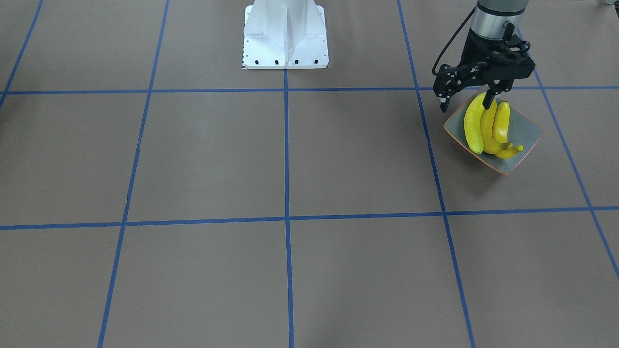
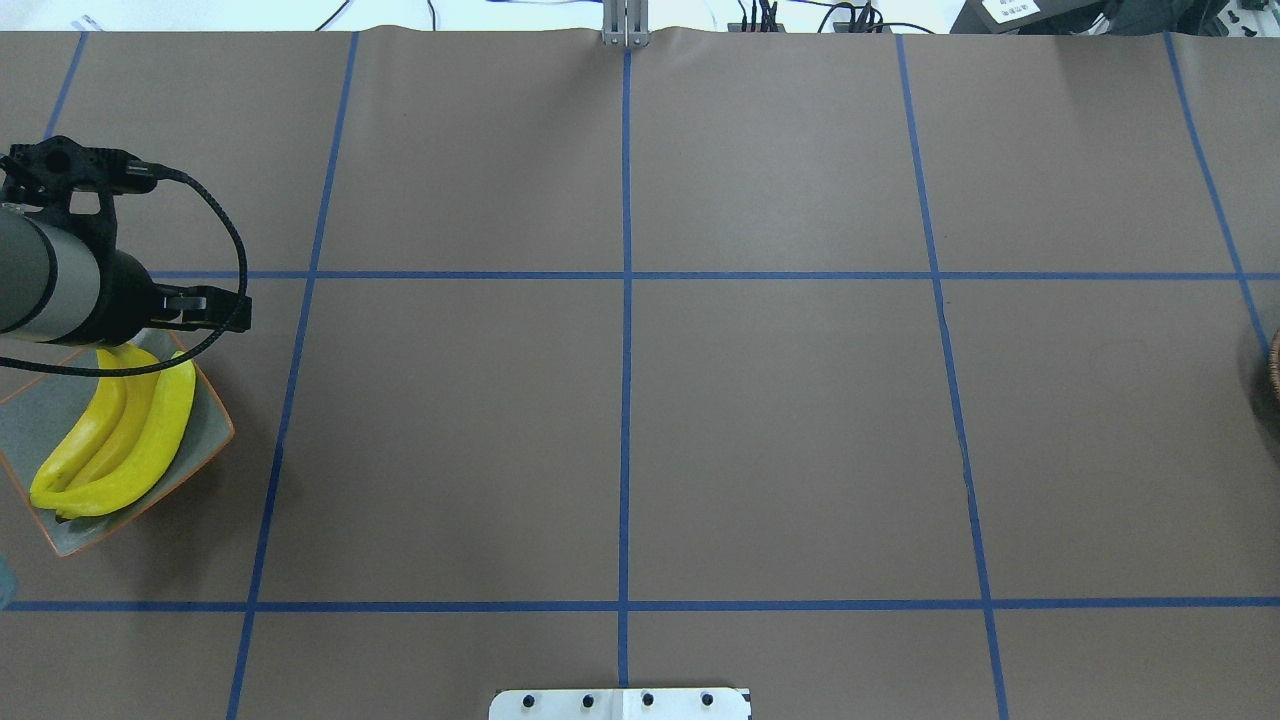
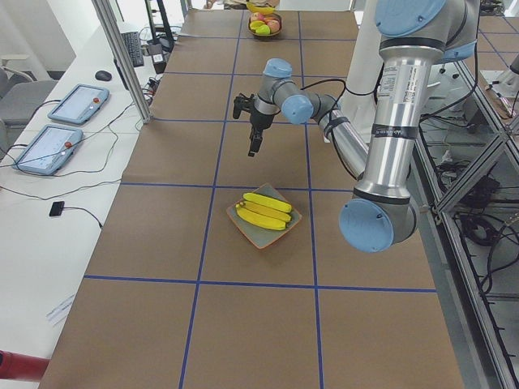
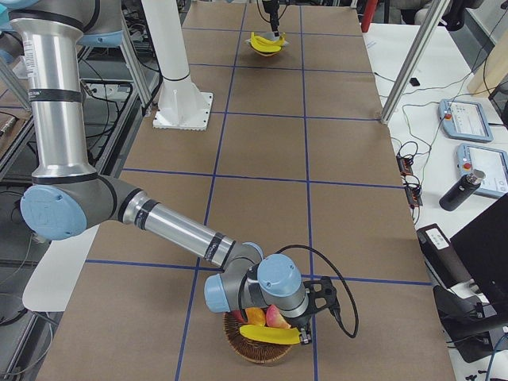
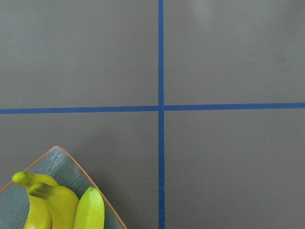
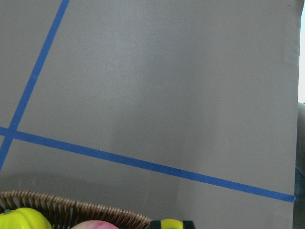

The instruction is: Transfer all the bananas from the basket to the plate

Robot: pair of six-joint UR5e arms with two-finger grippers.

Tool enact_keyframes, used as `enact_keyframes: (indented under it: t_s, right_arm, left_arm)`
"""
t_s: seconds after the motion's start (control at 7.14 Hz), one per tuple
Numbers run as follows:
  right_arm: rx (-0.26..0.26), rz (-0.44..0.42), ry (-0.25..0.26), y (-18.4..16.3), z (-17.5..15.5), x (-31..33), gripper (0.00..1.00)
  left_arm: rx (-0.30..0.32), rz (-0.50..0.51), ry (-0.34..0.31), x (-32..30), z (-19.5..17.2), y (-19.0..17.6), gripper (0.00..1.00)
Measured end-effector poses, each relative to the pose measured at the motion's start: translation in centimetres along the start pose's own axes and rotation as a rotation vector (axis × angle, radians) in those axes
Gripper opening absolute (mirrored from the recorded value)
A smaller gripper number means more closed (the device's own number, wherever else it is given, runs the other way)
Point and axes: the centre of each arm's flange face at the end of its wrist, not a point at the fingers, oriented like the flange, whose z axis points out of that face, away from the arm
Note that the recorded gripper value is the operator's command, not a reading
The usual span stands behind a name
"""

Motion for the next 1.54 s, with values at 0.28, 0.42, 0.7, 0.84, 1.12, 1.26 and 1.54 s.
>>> enact_keyframes:
  t_s: [0.28,0.42,0.7,0.84,1.12,1.26,1.54]
  right_arm:
    - [0.023,0.020,0.019,-1.5,-2.2,0.6,0.00]
    - [0.029,0.029,0.033,-3.4,-3.9,0.3,0.00]
    - [0.043,0.056,0.045,-8.2,-7.2,-1.1,0.00]
    - [0.063,0.090,0.041,-10.7,-8.9,-2.4,0.00]
    - [0.101,0.171,-0.006,-15.5,-10.2,-9.3,0.00]
    - [0.113,0.215,-0.043,-17.6,-10.3,-14.1,0.00]
    - [0.136,0.304,-0.134,-22.2,-11.2,-24.2,0.00]
  left_arm:
    - [0.000,0.000,0.001,0.0,0.0,0.0,1.00]
    - [0.001,-0.001,0.001,0.0,-0.1,0.0,1.00]
    - [0.001,-0.001,0.002,0.0,-0.1,0.0,1.00]
    - [0.001,-0.002,0.003,0.0,-0.1,0.0,1.00]
    - [0.002,0.000,0.007,0.2,-0.2,0.0,1.00]
    - [0.005,0.002,0.011,0.5,-0.3,-0.2,1.00]
    - [0.009,0.006,0.029,1.2,-0.7,-0.5,1.00]
